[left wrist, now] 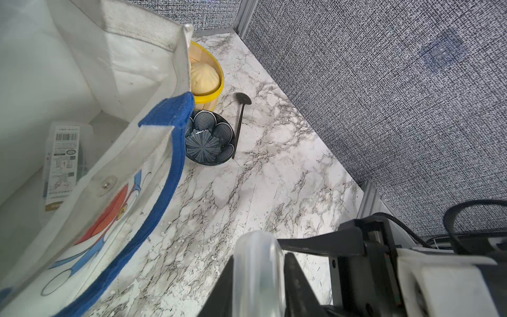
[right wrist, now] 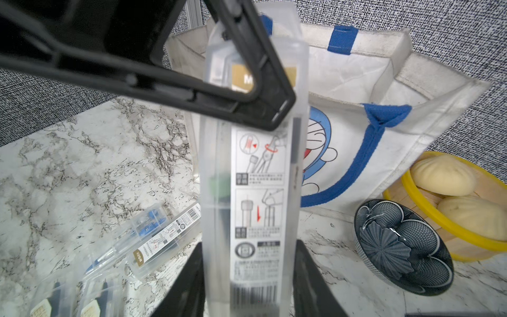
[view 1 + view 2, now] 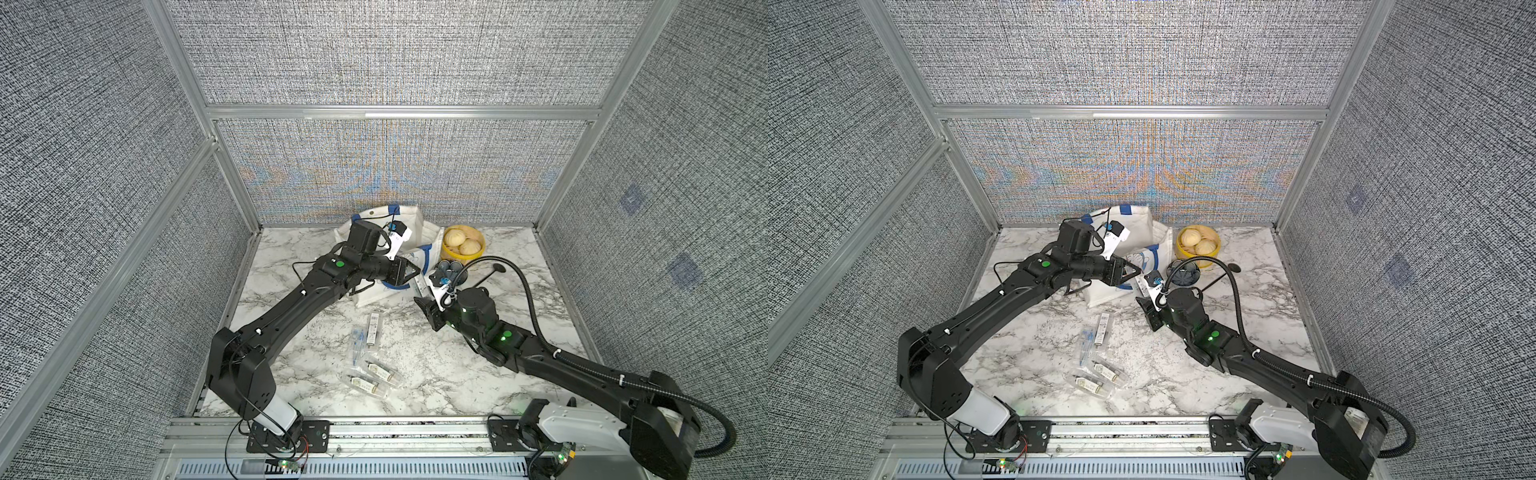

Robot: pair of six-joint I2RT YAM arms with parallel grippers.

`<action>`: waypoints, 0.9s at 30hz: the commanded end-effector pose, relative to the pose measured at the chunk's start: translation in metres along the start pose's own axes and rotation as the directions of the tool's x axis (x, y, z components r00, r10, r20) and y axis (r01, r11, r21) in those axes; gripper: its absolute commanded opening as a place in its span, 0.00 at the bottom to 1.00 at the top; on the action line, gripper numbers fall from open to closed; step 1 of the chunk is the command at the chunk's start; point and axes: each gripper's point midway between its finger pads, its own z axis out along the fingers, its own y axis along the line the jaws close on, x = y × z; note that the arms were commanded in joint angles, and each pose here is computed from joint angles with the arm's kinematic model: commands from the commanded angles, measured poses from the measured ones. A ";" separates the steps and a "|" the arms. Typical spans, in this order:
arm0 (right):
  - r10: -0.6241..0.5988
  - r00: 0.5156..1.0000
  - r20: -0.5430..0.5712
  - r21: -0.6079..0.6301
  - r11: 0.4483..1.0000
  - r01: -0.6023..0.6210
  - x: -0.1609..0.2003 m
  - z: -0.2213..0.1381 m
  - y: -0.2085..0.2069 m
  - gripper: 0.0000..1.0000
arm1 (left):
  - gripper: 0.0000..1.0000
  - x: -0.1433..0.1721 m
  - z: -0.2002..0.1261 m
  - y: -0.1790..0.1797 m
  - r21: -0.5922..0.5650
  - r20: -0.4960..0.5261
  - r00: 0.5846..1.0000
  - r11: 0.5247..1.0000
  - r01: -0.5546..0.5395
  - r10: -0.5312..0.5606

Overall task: Put the compass set into the canvas bag
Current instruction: Pick up the compass set at the center of the board.

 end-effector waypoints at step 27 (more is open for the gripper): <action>0.084 0.988 -0.129 -0.024 0.996 -0.088 0.076 -0.015 0.004 0.94 | 0.04 -0.025 -0.004 0.009 -0.086 0.094 0.995 0.996 -0.028 0.037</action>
